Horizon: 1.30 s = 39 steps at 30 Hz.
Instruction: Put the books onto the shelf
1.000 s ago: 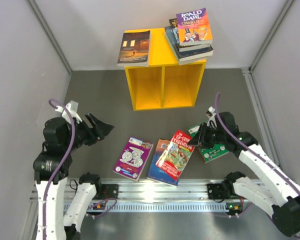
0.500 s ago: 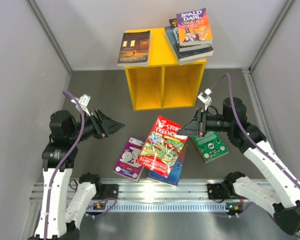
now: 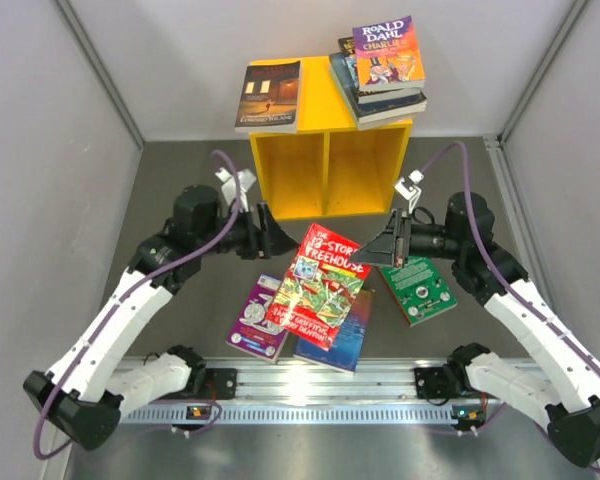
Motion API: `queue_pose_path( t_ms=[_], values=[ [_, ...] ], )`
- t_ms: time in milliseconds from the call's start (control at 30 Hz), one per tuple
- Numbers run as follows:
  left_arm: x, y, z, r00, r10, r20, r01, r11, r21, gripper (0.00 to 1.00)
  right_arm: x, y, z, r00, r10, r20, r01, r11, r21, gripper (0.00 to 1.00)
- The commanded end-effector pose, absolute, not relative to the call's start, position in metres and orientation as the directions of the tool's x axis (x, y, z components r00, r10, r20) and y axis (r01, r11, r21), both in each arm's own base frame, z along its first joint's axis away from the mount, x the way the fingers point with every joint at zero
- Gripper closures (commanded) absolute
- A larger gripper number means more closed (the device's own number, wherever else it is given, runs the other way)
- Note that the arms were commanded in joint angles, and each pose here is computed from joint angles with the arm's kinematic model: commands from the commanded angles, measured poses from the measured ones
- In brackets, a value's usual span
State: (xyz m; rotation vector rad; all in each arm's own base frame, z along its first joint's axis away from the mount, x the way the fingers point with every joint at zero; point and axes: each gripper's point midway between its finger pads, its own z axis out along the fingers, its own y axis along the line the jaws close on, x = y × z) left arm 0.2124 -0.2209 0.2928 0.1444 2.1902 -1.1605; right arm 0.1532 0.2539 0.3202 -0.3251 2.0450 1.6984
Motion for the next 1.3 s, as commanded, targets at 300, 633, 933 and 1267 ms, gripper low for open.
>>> queue_pose_path(
  t_ms=[300, 633, 933, 1267],
  values=[
    [0.179, -0.238, 0.338, -0.705, -0.223, -0.674, 0.515, 0.491, -0.702, 0.34, 0.157, 0.257, 0.339, -0.818, 0.146, -0.556, -0.527, 0.197, 0.827, 1.00],
    [0.179, -0.237, 0.339, -0.711, -0.218, -0.669, 0.506, 0.502, -0.702, 0.34, 0.163, 0.262, 0.329, -0.830, 0.116, -0.546, -0.519, 0.200, 0.831, 1.00],
    [0.173, -0.254, 0.318, -0.774, -0.154, -0.614, 0.499, 0.450, -0.741, 0.37, 0.172, 0.265, 0.337, -0.814, 0.124, -0.567, -0.539, 0.199, 0.818, 1.00],
    [0.162, -0.271, 0.295, -0.795, -0.083, -0.601, 0.502, 0.467, -0.728, 0.40, 0.181, 0.272, 0.349, -0.808, 0.137, -0.573, -0.552, 0.162, 0.818, 1.00]
  ],
)
